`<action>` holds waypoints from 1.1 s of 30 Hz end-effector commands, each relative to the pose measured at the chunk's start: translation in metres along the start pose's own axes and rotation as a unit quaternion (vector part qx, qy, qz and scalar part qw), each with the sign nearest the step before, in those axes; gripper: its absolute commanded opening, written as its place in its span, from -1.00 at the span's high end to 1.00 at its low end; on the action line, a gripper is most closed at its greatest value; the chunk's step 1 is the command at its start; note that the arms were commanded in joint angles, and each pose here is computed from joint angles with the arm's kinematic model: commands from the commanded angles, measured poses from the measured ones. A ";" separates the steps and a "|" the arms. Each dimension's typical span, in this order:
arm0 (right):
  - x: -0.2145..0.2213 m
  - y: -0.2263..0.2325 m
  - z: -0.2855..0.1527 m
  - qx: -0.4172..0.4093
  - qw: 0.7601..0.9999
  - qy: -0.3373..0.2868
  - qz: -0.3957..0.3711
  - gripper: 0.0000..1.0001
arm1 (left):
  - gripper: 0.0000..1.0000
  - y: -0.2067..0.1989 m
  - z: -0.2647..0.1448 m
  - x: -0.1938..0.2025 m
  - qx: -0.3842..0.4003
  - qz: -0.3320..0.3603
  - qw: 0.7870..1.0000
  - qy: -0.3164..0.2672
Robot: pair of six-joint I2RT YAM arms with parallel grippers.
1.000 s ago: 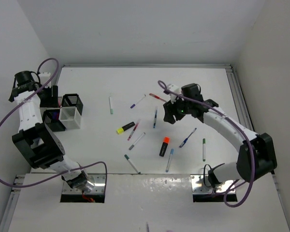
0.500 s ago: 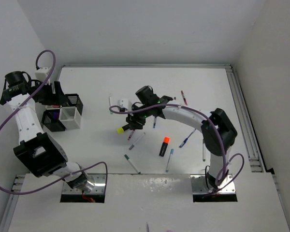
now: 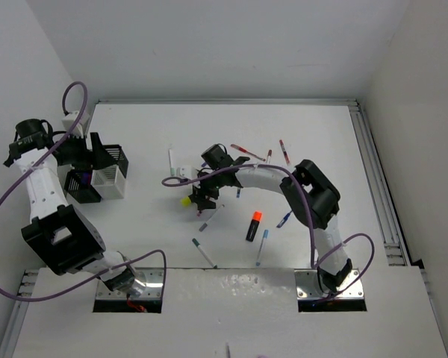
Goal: Sort the stationery into containers
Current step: Pick up the pen from the center of the board.
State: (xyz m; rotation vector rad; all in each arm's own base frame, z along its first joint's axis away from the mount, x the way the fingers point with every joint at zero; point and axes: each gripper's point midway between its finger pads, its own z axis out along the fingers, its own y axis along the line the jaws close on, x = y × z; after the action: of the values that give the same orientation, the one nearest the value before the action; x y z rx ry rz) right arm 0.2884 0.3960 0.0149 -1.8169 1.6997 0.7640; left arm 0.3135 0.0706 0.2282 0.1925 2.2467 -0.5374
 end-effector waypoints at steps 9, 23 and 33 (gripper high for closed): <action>-0.029 -0.035 0.006 0.044 0.997 -0.049 -0.051 -0.27 | -0.49 -0.009 -0.002 0.000 0.021 0.014 1.000 -0.016; 0.011 -0.027 0.030 0.003 0.994 0.019 -0.104 0.42 | -0.48 -0.026 -0.012 -0.024 0.038 0.032 0.996 -0.079; -0.112 -0.058 -0.049 0.135 0.982 -0.127 -0.017 1.00 | -0.48 -0.083 -0.031 -0.052 0.113 -0.016 0.979 -0.167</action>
State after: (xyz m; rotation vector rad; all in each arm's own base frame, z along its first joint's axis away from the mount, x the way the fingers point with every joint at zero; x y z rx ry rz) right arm 0.3191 0.4159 0.0178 -1.7896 1.6280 0.6578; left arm 0.3048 0.0315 0.2764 0.1899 1.9862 -0.6517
